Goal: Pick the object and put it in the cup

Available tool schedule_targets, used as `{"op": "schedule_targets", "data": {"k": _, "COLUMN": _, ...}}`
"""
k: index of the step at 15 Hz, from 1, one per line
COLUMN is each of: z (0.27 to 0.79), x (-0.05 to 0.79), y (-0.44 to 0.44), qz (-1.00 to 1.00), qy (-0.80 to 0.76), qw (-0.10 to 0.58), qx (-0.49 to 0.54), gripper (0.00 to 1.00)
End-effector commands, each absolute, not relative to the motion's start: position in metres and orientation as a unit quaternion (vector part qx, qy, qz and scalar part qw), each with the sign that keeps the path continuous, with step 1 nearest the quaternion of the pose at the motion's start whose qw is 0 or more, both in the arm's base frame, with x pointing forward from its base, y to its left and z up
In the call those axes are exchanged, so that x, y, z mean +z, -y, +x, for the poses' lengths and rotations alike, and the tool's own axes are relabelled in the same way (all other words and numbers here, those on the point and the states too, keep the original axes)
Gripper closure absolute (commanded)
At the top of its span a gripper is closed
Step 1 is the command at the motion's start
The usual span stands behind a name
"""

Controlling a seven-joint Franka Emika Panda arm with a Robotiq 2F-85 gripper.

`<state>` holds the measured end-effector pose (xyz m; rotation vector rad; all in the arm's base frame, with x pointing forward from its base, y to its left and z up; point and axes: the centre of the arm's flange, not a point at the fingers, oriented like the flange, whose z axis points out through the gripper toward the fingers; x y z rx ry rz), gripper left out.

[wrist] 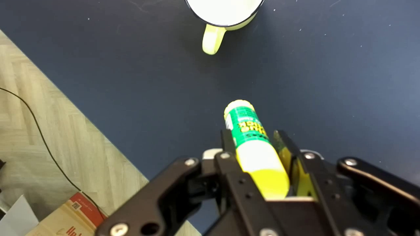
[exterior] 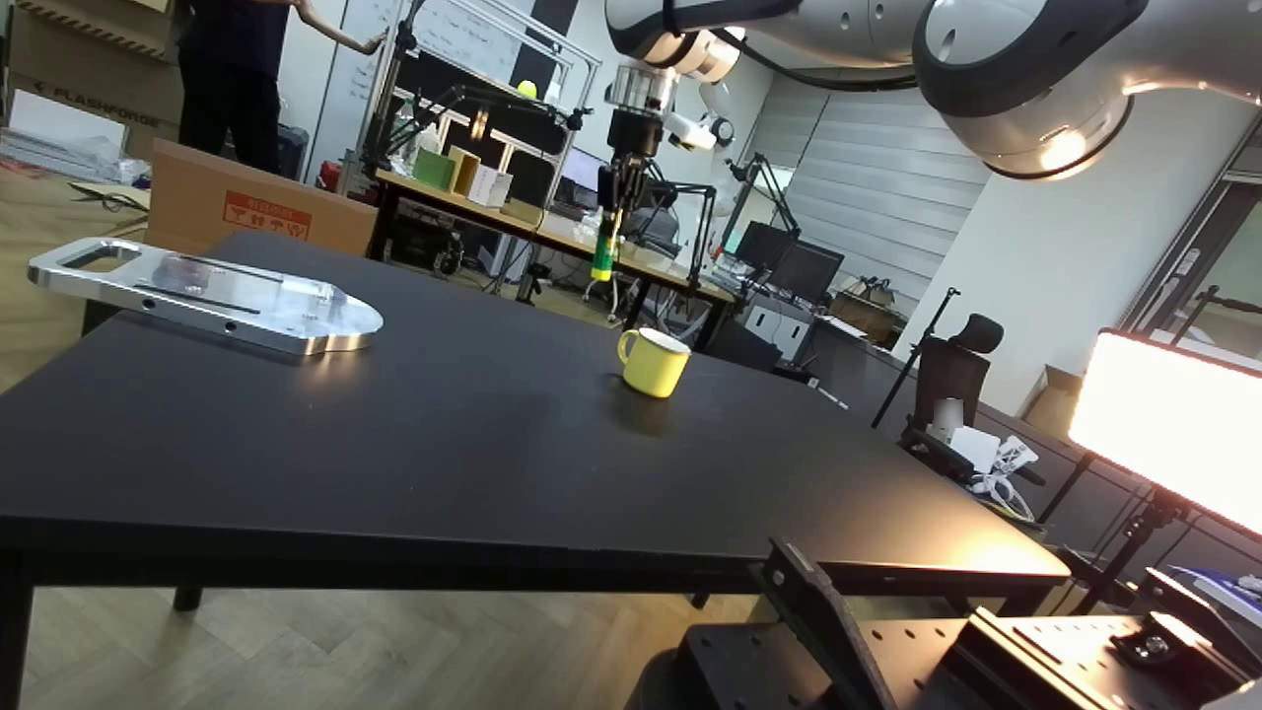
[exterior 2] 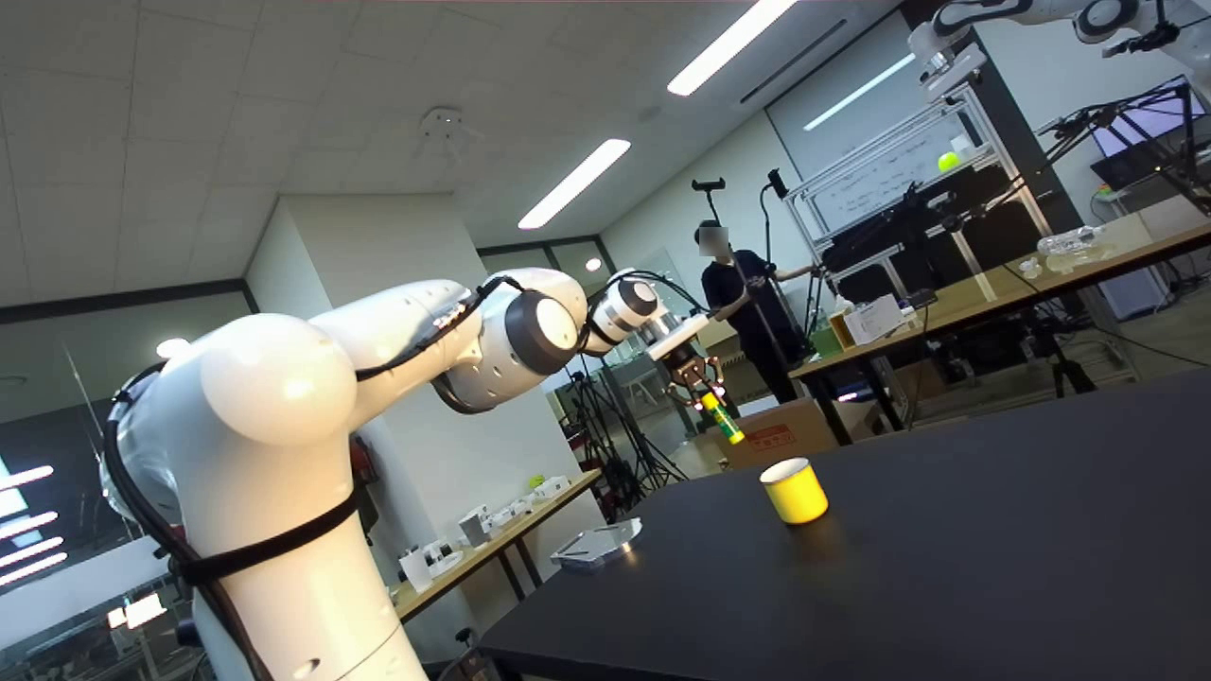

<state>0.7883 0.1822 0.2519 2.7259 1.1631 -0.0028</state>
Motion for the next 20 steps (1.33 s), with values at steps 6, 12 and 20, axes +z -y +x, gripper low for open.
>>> {"op": "schedule_targets", "data": {"k": 6, "z": 0.766, "x": 0.253, "y": -0.137, "qz": 0.928, "qy": -0.361, "qw": 0.087, "qx": 0.015, "gripper": 0.91}}
{"op": "schedule_targets", "data": {"k": 12, "z": 0.746, "x": 0.24, "y": -0.112, "qz": 0.932, "qy": -0.353, "qw": 0.079, "qx": -0.009, "gripper": 0.91}}
{"op": "schedule_targets", "data": {"k": 20, "z": 0.793, "x": 0.229, "y": -0.123, "qz": 0.93, "qy": -0.356, "qw": 0.082, "qx": -0.034, "gripper": 0.91}}
